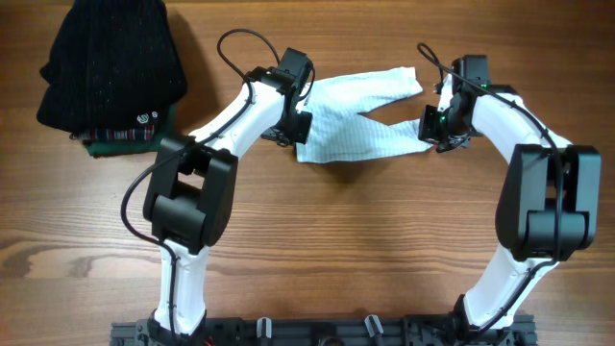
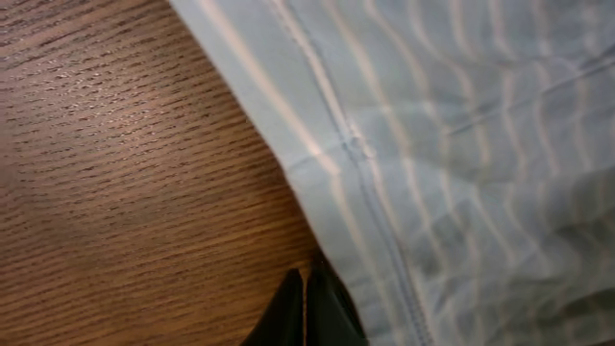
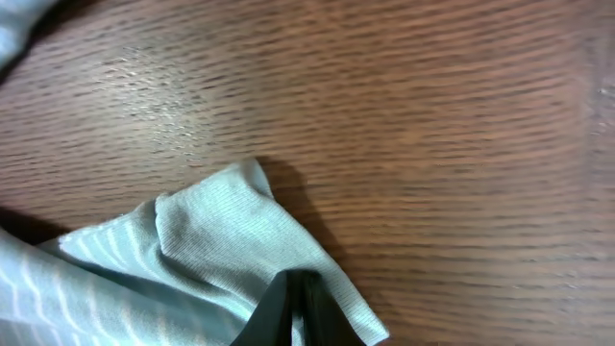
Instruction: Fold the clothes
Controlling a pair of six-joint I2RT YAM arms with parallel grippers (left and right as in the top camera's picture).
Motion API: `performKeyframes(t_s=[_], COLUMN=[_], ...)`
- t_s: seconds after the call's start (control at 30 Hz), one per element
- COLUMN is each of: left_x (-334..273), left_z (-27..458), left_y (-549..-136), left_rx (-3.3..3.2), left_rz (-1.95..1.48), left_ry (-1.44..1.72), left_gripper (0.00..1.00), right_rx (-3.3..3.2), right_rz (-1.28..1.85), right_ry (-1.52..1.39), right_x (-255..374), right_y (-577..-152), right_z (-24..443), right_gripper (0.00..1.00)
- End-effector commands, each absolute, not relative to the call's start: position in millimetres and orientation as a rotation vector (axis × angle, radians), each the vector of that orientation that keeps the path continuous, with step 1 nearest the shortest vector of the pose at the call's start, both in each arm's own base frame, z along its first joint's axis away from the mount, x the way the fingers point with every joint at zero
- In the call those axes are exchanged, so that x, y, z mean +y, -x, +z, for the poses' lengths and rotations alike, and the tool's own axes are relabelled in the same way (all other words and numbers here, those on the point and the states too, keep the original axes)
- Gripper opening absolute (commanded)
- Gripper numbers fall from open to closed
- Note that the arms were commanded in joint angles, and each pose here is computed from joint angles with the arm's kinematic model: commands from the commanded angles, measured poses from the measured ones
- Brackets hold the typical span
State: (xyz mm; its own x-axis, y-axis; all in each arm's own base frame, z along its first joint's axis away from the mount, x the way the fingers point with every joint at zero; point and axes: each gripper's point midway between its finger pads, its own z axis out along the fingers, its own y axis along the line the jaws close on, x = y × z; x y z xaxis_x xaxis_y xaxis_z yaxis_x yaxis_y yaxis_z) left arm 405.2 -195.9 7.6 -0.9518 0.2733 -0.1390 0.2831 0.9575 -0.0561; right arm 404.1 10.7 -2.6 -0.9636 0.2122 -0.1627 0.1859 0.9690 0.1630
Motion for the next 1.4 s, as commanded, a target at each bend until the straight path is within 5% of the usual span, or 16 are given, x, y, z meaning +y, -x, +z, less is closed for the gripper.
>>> performKeyframes(t_s=[0.0, 0.13, 0.43, 0.6, 1.0, 1.37], left_x=[-192, -192, -187, -185, -230, -227], left_z=[-2, -2, -2, 0, 25, 25], left_y=[-403, -402, -393, -389, -349, -345], left_rx=[3.001, 3.007, 3.053, 3.073, 3.134, 3.123], left_rz=[-0.091, -0.089, -0.074, -0.073, -0.579, -0.576], left_ry=[-0.409, -0.409, -0.351, -0.333, -0.505, -0.615], left_gripper=[0.04, 0.04, 0.04, 0.04, 0.04, 0.04], right_rx=[3.015, 3.046, 2.97, 2.858, 2.928, 2.941], right_rz=[0.13, 0.243, 0.259, 0.26, 0.238, 0.382], right_ry=[-0.373, -0.384, -0.4, -0.331, -0.315, -0.273], right_x=[-1, 12, 12, 12, 6, 4], right_y=[-382, -376, -390, -393, -369, -357], right_z=[-18, -14, 41, 92, 90, 61], right_gripper=[0.08, 0.3, 0.49, 0.81, 0.84, 0.85])
